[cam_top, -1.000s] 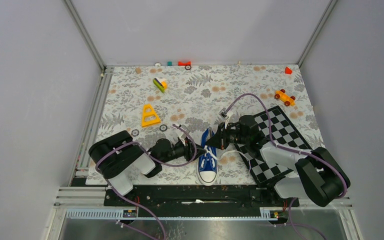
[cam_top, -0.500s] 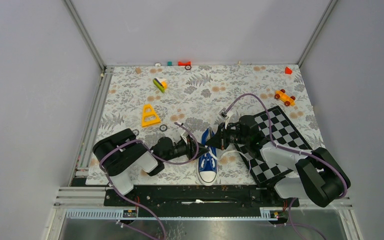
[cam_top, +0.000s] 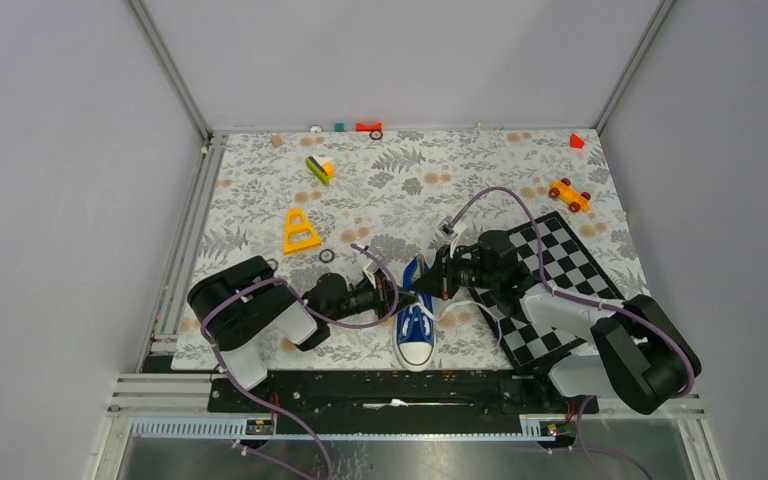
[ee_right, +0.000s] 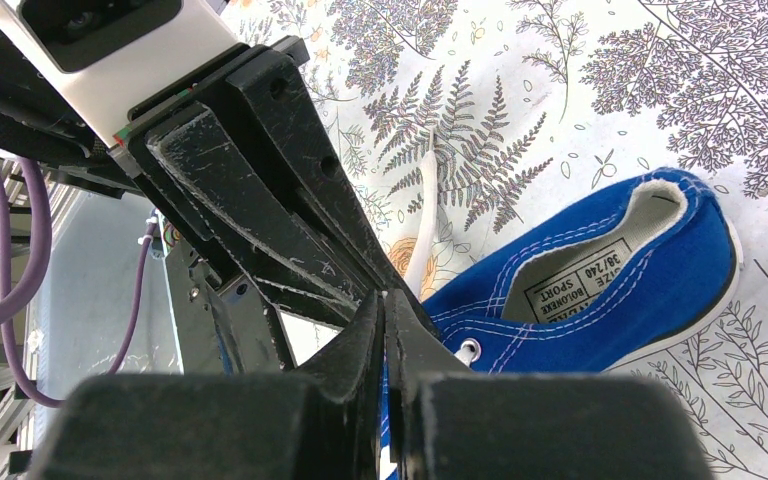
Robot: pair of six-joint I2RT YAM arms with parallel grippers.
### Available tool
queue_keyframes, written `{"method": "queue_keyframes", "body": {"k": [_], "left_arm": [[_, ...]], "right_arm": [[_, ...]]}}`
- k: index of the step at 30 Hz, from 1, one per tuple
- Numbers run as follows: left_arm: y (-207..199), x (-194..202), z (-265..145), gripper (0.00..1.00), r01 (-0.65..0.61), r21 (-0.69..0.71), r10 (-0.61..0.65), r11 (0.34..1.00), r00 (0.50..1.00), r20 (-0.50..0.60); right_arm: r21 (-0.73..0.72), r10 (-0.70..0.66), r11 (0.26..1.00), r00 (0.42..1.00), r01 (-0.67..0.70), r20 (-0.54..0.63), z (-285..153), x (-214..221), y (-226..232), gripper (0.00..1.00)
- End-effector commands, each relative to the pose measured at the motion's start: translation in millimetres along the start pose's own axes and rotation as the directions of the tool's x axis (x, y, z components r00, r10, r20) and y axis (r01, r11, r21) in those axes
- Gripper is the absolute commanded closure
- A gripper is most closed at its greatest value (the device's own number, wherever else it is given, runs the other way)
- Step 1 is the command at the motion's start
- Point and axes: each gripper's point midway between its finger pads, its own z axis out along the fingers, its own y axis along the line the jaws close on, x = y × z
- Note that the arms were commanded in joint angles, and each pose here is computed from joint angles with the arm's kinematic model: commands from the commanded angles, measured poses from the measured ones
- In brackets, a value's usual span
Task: Tie the shoes
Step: Fold the shoelace, then pick up the shoelace at the center of the board.
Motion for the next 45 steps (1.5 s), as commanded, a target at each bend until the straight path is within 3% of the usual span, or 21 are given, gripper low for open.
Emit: {"method": "queue_keyframes", "body": {"k": [1, 7, 8, 10, 15, 17, 21, 24, 27, 32, 35, 38, 45], "left_arm": [[-12.2, -19.8, 4.9, 0.98, -0.033, 0.060, 0.029, 0.998, 0.997, 0.069], [-13.7, -19.0, 3.8, 1.00, -0.026, 0.063, 0.022, 0.998, 0.998, 0.067], [-13.7, -19.0, 3.7, 1.00, -0.024, 0.064, 0.020, 0.998, 0.998, 0.066], [-14.3, -18.2, 3.4, 1.00, -0.020, 0.066, 0.016, 0.998, 0.998, 0.063], [-17.2, -16.8, 5.0, 1.00, -0.018, 0.077, 0.014, 0.997, 0.998, 0.058], [-17.9, -17.2, 6.1, 1.00, -0.016, 0.080, 0.012, 0.997, 0.998, 0.058], [-18.8, -17.6, 7.5, 1.00, -0.014, 0.083, 0.009, 0.996, 0.998, 0.059], [-20.1, -18.1, 7.9, 1.00, -0.012, 0.086, 0.007, 0.996, 0.998, 0.060], [-21.0, -19.0, 7.7, 1.00, -0.009, 0.086, 0.004, 0.996, 0.998, 0.064], [-22.1, -22.1, 7.5, 1.00, -0.010, 0.083, 0.004, 0.997, 0.997, 0.075], [-22.7, -22.4, 7.8, 1.00, -0.010, 0.084, 0.003, 0.996, 0.997, 0.076], [-23.4, -21.2, 9.4, 1.00, -0.007, 0.088, 0.001, 0.996, 0.997, 0.072], [-22.6, -20.2, 12.2, 1.00, -0.008, 0.091, 0.002, 0.996, 0.998, 0.067]], "right_arm": [[-0.007, -0.046, 0.999, 0.998, 0.046, 0.050, -2.6, -16.7, 4.7, 1.00], [-0.001, -0.038, 0.999, 0.998, 0.038, 0.047, -3.0, -17.1, 4.1, 1.00], [0.006, -0.033, 0.999, 0.998, 0.033, 0.045, -2.9, -16.9, 3.6, 0.93], [0.029, -0.023, 0.999, 0.999, 0.021, 0.045, -4.2, -17.7, 1.2, 0.67], [0.160, -0.066, 0.986, 0.992, 0.048, 0.106, -25.4, -31.2, -3.3, 0.43], [0.255, -0.097, 0.965, 0.986, 0.060, 0.137, -41.3, -35.8, -9.9, 0.42], [0.483, -0.078, 0.875, 0.972, -0.040, 0.222, -82.7, -32.4, -34.4, 0.38], [0.682, -0.003, 0.716, 0.977, -0.147, 0.213, -123.9, -5.2, -62.3, 0.41], [0.783, 0.058, 0.595, 0.982, -0.179, 0.181, -152.2, 16.2, -72.2, 0.41], [0.845, 0.170, 0.446, 0.955, -0.294, 0.243, -169.7, 33.5, -82.5, 0.50], [0.871, 0.222, 0.415, 0.958, -0.263, 0.183, -167.2, 49.0, -89.2, 0.43], [0.854, 0.213, 0.466, 0.966, -0.232, 0.146, -154.3, 51.2, -92.8, 0.36], [0.824, 0.199, 0.539, 0.977, -0.178, 0.081, -131.4, 48.0, -97.3, 0.35]]}}
